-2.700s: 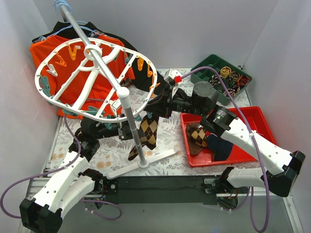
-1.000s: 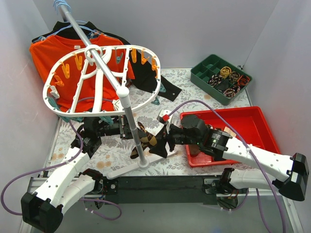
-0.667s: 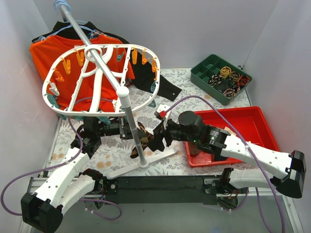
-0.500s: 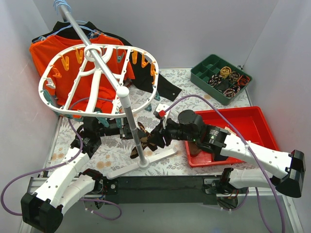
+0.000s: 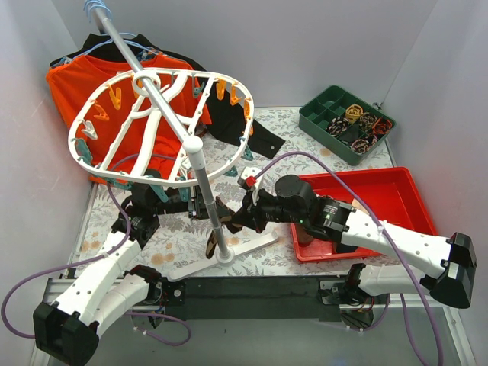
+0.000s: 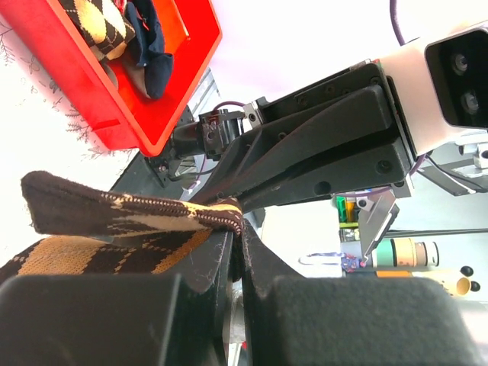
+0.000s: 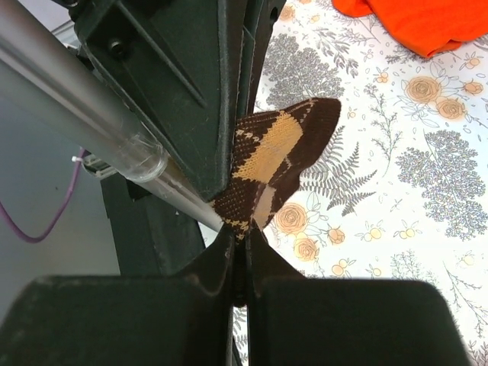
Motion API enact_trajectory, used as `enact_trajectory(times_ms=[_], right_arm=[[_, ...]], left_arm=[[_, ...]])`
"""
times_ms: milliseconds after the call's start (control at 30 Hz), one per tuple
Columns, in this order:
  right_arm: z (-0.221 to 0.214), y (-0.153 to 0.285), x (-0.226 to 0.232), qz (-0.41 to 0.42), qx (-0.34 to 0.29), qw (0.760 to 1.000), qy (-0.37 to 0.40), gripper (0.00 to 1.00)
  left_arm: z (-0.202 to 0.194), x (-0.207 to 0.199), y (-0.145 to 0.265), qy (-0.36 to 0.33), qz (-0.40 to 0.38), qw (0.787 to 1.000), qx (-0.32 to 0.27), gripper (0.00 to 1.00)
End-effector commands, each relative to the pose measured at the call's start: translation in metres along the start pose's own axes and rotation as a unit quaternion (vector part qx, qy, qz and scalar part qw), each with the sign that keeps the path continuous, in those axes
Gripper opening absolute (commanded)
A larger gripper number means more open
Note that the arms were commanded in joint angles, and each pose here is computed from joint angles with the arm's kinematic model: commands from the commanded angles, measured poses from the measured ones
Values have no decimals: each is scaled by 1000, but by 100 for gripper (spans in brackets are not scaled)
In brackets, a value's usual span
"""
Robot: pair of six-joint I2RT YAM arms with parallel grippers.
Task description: Remove the socks clipped to the hanger
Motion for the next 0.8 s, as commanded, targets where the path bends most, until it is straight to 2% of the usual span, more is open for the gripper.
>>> enact_trajectory(times_ms=[0,33,67,167,333,500,633,767], right_arm=[[4,6,1,-18,-27,999,-3,1],[3,5,0,-26,-25,999,-5,1],[1,6,-3,-41,-25,999,-13,1],[-8,7,-10,-68,-15,997,-36,1],[-25,14,-31,-121,-9,989,-89,1],[-30,40,-55,-200,-38,969,-136,1],[-32,68,-73,-266,-63,946,-173,1],[-33,103,-85,-358,-92,906,-204,1]], left_arm=[[-2,-1,1,1,-5,1000,12,9],[-1,-1,0,2,-1,1000,12,16],[0,0,0,4,4,1000,10,30],[2,0,0,0,29,1000,-4,38],[5,4,2,-1,91,995,-49,39],[8,14,6,14,172,981,-94,39],[10,21,10,22,226,964,-139,39],[11,22,16,29,251,951,-180,39]])
Point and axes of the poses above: each gripper's point midway between its finger pads, its own y axis back along the fingers, its own x axis along the line the jaws close on, z = x × y, the point moved 10 cm from there along y, back along the fingers, and after that the axes turned 3 degrees about y, right-handed, at the moved point
